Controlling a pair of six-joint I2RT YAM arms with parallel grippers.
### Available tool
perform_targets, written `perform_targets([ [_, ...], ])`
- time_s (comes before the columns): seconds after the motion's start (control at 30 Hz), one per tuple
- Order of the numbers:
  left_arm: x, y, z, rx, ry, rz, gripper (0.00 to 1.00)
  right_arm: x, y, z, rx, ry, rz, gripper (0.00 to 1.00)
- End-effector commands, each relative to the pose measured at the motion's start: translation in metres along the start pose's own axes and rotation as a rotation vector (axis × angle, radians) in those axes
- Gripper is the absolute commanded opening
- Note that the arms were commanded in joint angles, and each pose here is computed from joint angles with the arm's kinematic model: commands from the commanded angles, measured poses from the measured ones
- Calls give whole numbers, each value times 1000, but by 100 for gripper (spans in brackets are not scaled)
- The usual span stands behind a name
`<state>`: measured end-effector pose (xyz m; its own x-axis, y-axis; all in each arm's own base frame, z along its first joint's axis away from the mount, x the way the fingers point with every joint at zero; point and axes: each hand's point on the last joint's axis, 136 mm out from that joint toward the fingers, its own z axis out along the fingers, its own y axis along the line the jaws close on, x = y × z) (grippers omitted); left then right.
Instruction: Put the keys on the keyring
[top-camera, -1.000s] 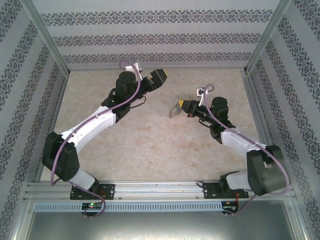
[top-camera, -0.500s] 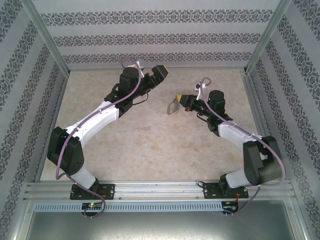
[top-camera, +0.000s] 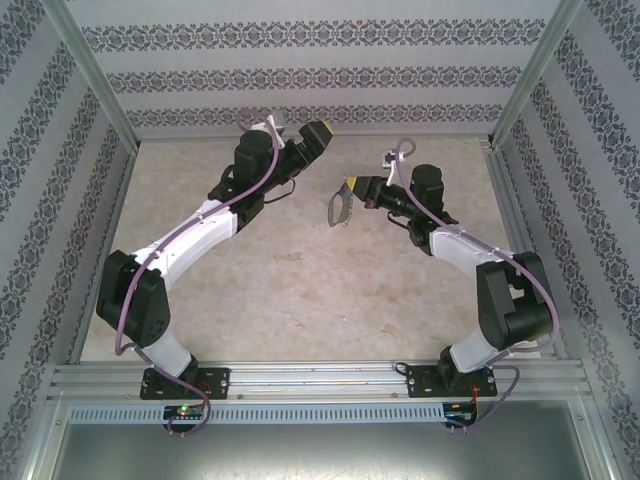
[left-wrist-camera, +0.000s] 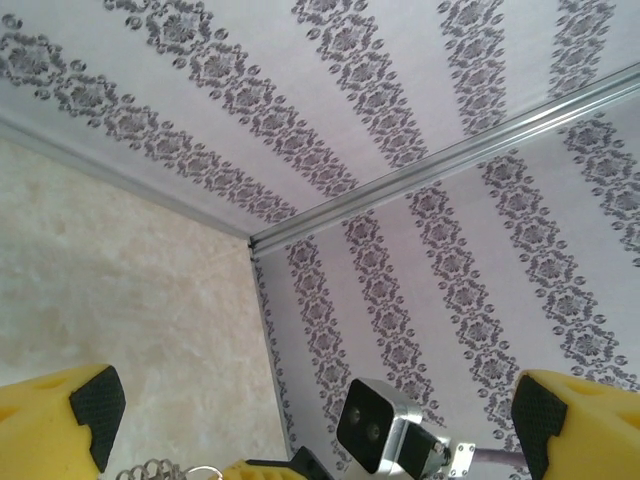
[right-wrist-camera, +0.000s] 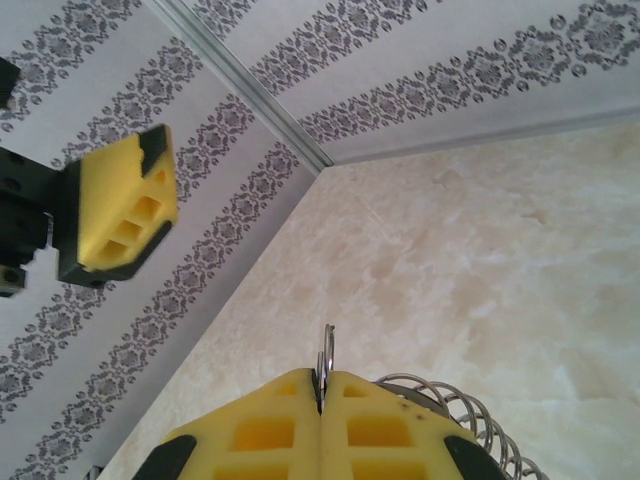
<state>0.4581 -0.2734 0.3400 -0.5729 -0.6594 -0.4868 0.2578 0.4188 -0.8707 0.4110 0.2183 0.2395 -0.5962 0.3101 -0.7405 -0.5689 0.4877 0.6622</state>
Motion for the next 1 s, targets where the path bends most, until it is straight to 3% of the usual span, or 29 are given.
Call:
perform_targets([
  [0.0,-23,15,-5,120,-103,58,100,-23,20,4,-89,-8,-32,0],
  [0.13,-33,41,-6,111,-92,96,100,-28,27,8,-122,29,-47,0],
  [0.4,-27,70,4,187,76,148,99,-18,40,11,-199,157,-110,0],
  [0.57,-13,66,3,277,184,197,84,-20,43,13,-230,206,-140,0],
  [0.63,-10,56,1,335,228,214,73,-22,47,12,-245,217,-151,0],
  [0.97,8,36,-11,521,357,230,37,-26,58,9,-304,244,-148,0],
])
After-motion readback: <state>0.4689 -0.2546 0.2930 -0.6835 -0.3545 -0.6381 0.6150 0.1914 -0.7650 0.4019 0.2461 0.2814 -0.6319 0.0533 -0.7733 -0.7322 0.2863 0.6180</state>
